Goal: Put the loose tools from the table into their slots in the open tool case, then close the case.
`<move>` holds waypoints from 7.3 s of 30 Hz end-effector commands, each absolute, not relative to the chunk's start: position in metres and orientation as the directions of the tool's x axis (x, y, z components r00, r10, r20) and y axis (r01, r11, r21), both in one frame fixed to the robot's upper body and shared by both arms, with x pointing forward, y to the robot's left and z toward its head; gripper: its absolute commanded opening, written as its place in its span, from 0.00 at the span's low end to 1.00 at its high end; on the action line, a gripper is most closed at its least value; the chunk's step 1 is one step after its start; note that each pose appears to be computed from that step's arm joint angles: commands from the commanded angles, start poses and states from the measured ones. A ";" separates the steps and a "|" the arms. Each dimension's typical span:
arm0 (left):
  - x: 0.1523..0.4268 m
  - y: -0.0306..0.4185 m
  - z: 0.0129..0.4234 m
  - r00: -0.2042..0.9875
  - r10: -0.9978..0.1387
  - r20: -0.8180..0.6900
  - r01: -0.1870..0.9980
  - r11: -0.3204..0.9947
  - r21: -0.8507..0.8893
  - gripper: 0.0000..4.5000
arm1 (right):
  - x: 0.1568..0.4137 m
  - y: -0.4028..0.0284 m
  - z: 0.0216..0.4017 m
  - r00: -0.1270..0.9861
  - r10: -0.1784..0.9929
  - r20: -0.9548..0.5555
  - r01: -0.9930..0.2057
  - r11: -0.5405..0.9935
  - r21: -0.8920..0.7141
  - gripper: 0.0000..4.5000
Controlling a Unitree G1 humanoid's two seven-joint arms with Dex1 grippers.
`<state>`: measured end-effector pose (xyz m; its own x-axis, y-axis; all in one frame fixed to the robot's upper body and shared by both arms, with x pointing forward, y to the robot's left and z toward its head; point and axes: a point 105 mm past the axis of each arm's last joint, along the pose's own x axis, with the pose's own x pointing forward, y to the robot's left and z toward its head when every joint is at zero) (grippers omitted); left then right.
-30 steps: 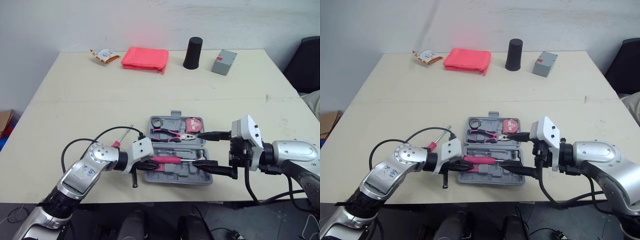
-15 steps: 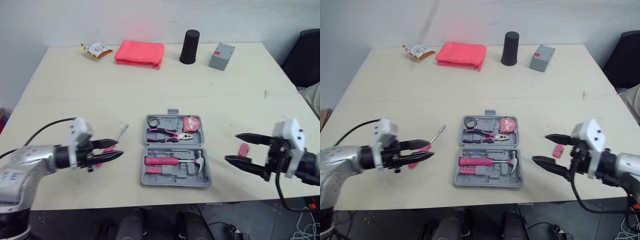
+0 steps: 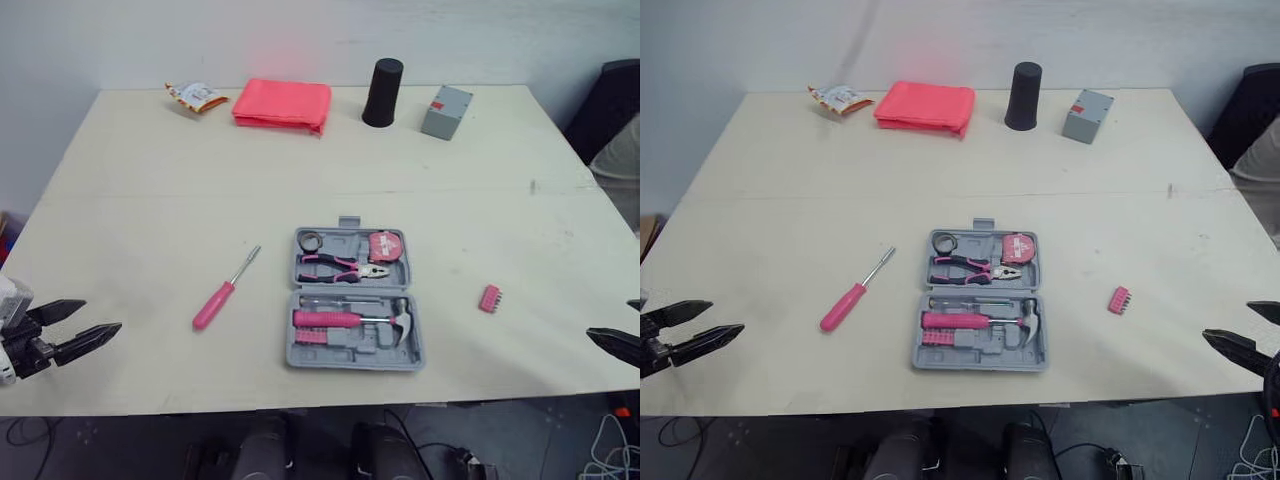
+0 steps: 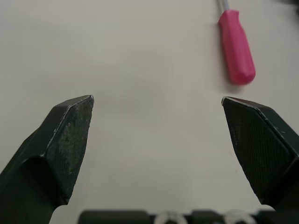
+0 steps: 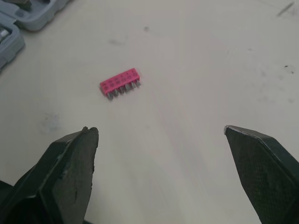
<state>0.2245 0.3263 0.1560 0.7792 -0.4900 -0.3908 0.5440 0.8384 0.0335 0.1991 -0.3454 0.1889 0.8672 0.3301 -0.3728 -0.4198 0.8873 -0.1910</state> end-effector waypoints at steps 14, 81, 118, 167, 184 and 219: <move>0.246 0.106 0.220 0.110 -0.944 -0.310 0.973 0.039 0.229 0.98 | 0.248 -0.225 0.134 0.959 0.123 -0.255 -0.129 0.992 -0.006 1.00; 0.242 0.057 0.242 -0.059 -0.971 -0.231 0.956 -0.122 0.268 1.00 | 0.279 -0.225 0.153 0.956 0.253 -0.150 -0.277 0.946 -0.168 0.16; 0.232 0.110 0.167 0.113 -0.873 -0.474 0.975 0.005 0.224 1.00 | 0.267 -0.095 0.121 0.090 0.735 -0.672 -0.981 -0.049 -0.186 0.16; 0.238 0.102 0.175 0.111 -0.877 -0.467 0.967 -0.013 0.254 1.00 | 0.266 -0.109 0.106 0.097 0.922 -0.376 -0.986 0.036 -0.164 0.01; 0.246 0.108 0.174 0.166 -0.882 -0.440 0.968 0.061 0.243 1.00 | 0.269 -0.114 0.082 0.130 0.870 -0.475 -0.981 0.044 -0.189 0.01; 0.255 0.234 0.109 0.838 -0.382 -0.389 0.442 0.894 0.076 1.00 | 0.215 -0.142 0.252 0.120 0.979 -0.167 -0.989 0.104 -0.101 0.99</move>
<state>0.2492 0.2332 0.1158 0.8303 -0.4180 -0.3685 0.4702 0.8805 0.0607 0.2228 -0.1477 0.2459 0.1477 0.9735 -0.1749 -0.9882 0.1377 -0.0676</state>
